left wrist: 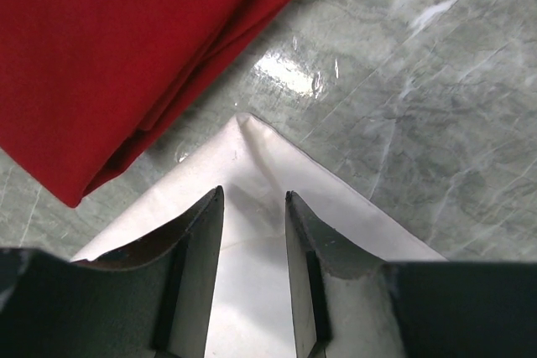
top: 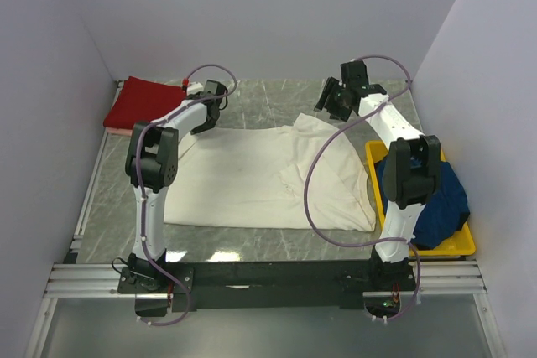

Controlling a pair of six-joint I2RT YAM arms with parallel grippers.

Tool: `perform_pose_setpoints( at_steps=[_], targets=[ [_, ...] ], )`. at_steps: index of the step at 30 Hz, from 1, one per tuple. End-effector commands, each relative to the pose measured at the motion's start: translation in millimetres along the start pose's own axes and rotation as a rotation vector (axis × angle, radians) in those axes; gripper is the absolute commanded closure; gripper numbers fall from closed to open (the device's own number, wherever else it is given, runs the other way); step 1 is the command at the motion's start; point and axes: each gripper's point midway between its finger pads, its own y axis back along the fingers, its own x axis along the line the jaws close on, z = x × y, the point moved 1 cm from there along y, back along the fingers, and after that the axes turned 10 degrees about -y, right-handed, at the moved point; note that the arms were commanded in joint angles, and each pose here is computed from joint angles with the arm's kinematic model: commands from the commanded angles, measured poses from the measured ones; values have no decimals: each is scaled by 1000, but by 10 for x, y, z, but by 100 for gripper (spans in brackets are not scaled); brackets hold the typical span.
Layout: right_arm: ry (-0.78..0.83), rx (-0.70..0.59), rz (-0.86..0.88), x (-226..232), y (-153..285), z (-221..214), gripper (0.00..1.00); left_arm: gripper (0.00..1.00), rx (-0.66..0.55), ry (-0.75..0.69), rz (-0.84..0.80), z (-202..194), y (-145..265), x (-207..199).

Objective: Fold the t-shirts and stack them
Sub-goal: Fold the tshirt

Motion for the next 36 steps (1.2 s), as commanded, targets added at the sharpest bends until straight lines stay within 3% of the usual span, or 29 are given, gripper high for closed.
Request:
perform_pose_setpoints(
  at_steps=[1, 7, 11, 18, 25, 31, 36],
  targets=[
    [20, -30, 4, 24, 8, 120, 34, 59, -8, 19, -14, 24, -8, -70],
    [24, -19, -12, -35, -48, 77, 34, 60, 4, 18, -24, -3, -49, -132],
    [23, -14, -16, -53, -80, 70, 34, 65, 7, 21, -22, -18, -47, -115],
    [18, 3, -48, -170, -229, 83, 34, 90, -11, 21, 9, 14, 36, 42],
    [34, -6, -100, -233, -480, 243, 34, 99, -29, 47, -2, 124, 163, 269],
    [50, -24, -89, -118, -788, 415, 35, 99, -17, 39, -48, 99, 210, 272],
    [67, 3, -96, -51, -1029, 304, 38, 99, -14, 36, -94, 130, 260, 248]
  ],
)
